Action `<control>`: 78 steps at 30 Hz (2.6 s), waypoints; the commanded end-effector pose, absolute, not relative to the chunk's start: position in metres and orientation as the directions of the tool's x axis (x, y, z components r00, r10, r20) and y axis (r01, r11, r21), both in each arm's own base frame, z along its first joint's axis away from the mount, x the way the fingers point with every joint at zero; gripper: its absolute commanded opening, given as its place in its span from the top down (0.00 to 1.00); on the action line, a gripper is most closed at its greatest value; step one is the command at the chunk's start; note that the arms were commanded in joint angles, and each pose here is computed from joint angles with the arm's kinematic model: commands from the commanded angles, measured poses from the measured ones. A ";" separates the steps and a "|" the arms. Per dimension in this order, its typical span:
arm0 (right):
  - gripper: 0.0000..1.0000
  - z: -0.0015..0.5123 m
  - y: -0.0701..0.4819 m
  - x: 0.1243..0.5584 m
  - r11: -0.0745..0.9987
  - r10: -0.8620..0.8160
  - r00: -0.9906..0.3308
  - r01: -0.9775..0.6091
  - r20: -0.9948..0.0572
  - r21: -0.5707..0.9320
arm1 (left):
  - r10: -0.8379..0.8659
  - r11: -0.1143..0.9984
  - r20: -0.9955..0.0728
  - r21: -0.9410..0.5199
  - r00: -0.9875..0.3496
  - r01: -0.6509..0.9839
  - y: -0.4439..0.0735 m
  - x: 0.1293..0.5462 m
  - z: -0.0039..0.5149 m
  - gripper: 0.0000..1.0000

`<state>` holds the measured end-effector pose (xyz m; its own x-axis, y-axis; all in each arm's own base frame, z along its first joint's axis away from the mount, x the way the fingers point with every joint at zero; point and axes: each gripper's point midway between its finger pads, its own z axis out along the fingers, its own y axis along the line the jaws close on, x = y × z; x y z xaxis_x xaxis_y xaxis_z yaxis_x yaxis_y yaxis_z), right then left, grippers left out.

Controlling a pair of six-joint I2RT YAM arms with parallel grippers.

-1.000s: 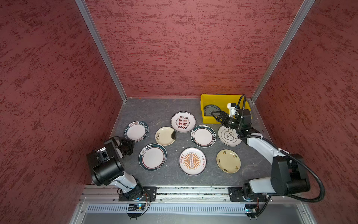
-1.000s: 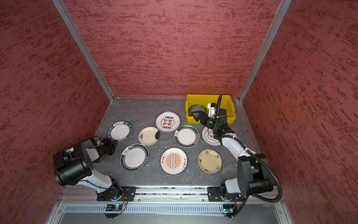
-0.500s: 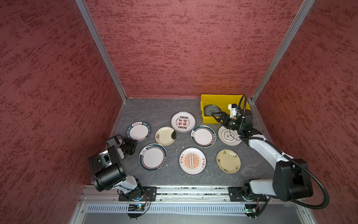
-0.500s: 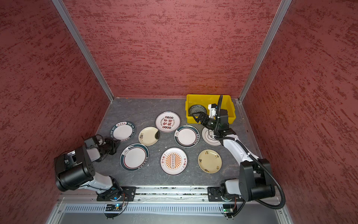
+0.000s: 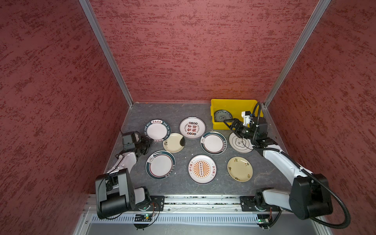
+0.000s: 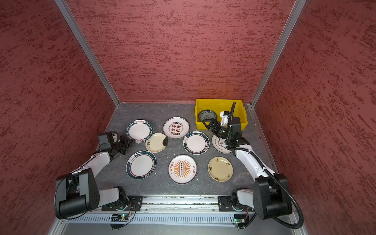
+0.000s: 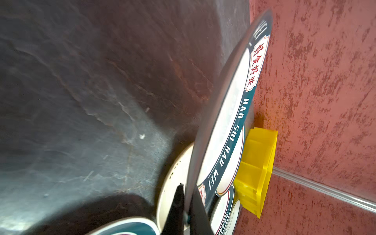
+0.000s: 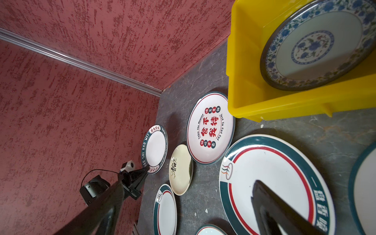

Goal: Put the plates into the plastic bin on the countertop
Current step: 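Grasp the green-rimmed plate rim with the left gripper and tilt it up, then raise the green-rimmed plate toward the right gripper while right gripper grasps its rim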

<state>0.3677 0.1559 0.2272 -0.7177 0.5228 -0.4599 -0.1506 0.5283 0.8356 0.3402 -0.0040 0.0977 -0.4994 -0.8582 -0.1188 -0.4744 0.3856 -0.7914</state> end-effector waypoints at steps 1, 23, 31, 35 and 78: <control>0.01 0.237 0.167 0.364 0.512 0.534 -0.708 -0.164 -0.462 0.843 | -0.817 0.438 -0.178 -0.810 -0.548 -0.390 -0.026 0.353 0.121 1.00; 0.01 0.223 0.274 0.355 0.507 0.342 -0.793 -0.296 -0.504 0.810 | -0.534 0.427 -0.214 -0.903 -0.818 -0.043 -0.163 0.370 0.155 1.00; 0.02 0.197 0.292 0.359 0.498 0.283 -0.845 -0.276 -0.454 0.822 | -0.469 0.419 -0.283 -0.905 -0.837 0.071 -0.171 0.361 0.158 1.00; 0.10 0.190 0.296 0.363 0.506 0.277 -0.847 -0.273 -0.454 0.818 | -0.448 0.385 -0.271 -0.919 -0.852 0.090 -0.177 0.358 0.154 1.00; 1.00 0.189 0.286 0.420 0.608 0.365 -0.772 -0.227 -0.521 0.761 | -0.447 0.381 -0.290 -0.918 -0.846 0.114 -0.182 0.353 0.150 0.85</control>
